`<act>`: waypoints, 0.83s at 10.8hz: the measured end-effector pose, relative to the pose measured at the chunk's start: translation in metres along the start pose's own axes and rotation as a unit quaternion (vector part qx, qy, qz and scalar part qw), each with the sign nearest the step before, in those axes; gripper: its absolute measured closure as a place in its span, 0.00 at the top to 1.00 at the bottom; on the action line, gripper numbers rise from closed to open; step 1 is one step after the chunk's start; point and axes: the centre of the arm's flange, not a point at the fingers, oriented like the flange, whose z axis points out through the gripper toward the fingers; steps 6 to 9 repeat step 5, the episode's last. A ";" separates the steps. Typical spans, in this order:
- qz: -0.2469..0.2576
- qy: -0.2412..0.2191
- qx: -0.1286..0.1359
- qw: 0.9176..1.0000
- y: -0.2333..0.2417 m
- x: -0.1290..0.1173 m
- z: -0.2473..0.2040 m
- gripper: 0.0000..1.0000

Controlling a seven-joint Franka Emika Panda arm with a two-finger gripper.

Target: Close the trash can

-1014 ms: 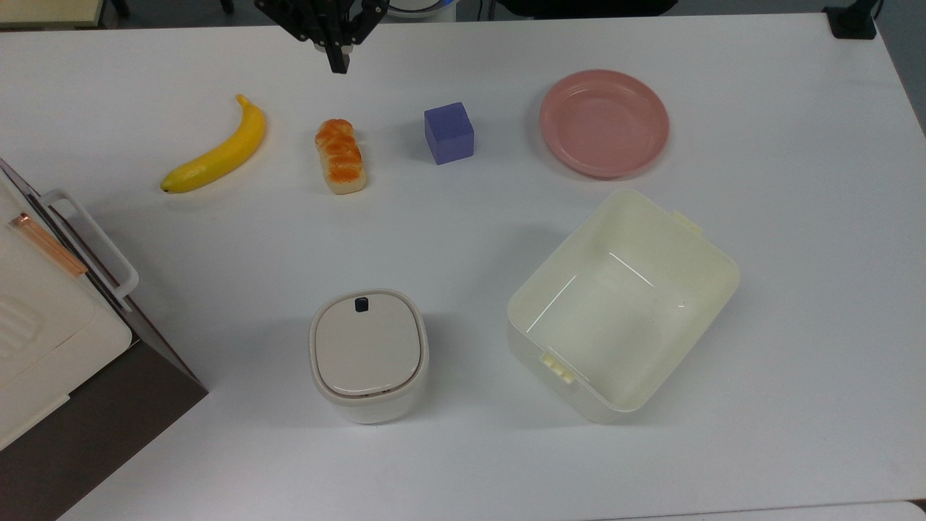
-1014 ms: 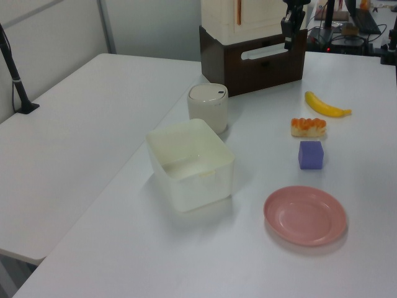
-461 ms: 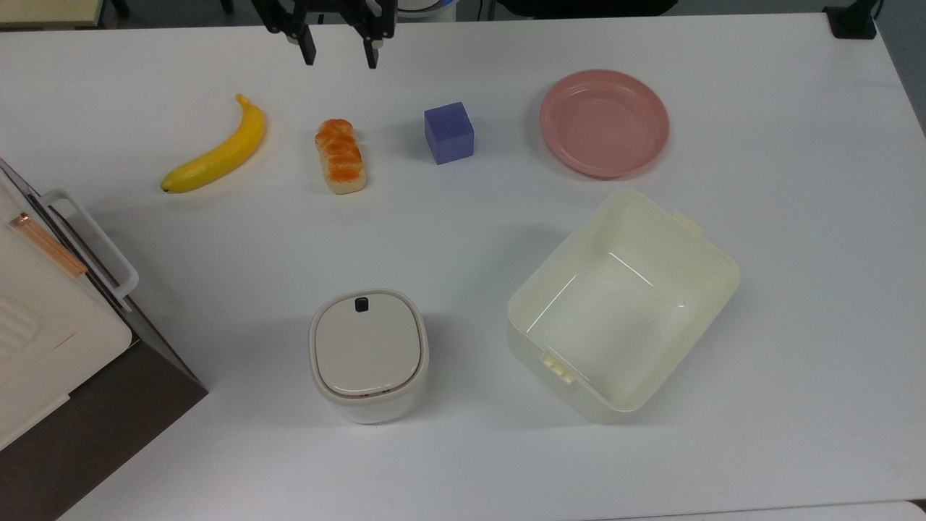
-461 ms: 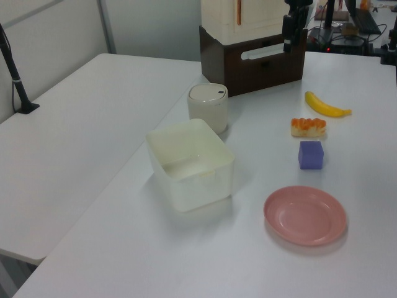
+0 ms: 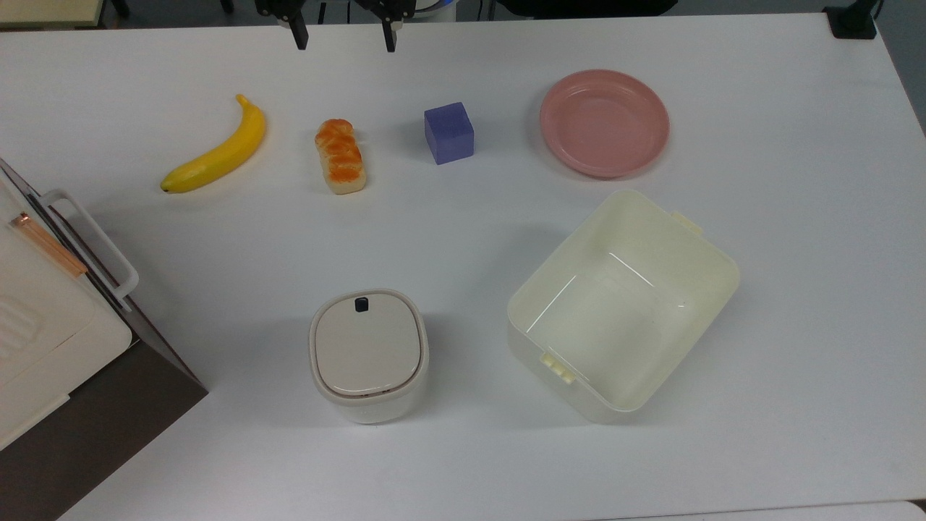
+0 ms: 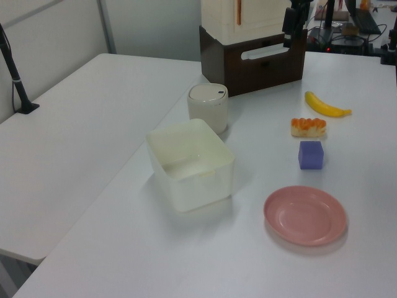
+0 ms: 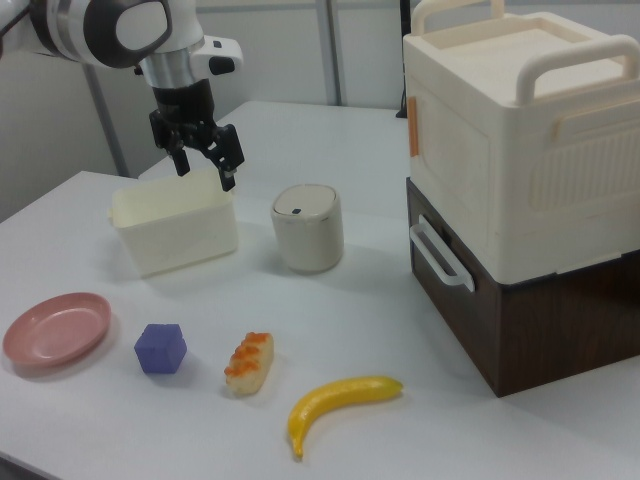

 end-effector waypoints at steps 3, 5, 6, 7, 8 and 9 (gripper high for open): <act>-0.001 -0.020 -0.001 1.000 0.000 -0.005 0.003 1.00; -0.001 -0.020 -0.001 1.000 -0.001 -0.005 0.003 1.00; -0.001 -0.020 -0.001 1.000 -0.001 -0.005 0.003 1.00; -0.001 -0.020 -0.001 1.000 -0.001 -0.005 0.003 1.00; -0.001 -0.020 -0.001 1.000 -0.001 -0.005 0.003 1.00; -0.001 -0.020 -0.001 1.000 -0.001 -0.005 0.003 1.00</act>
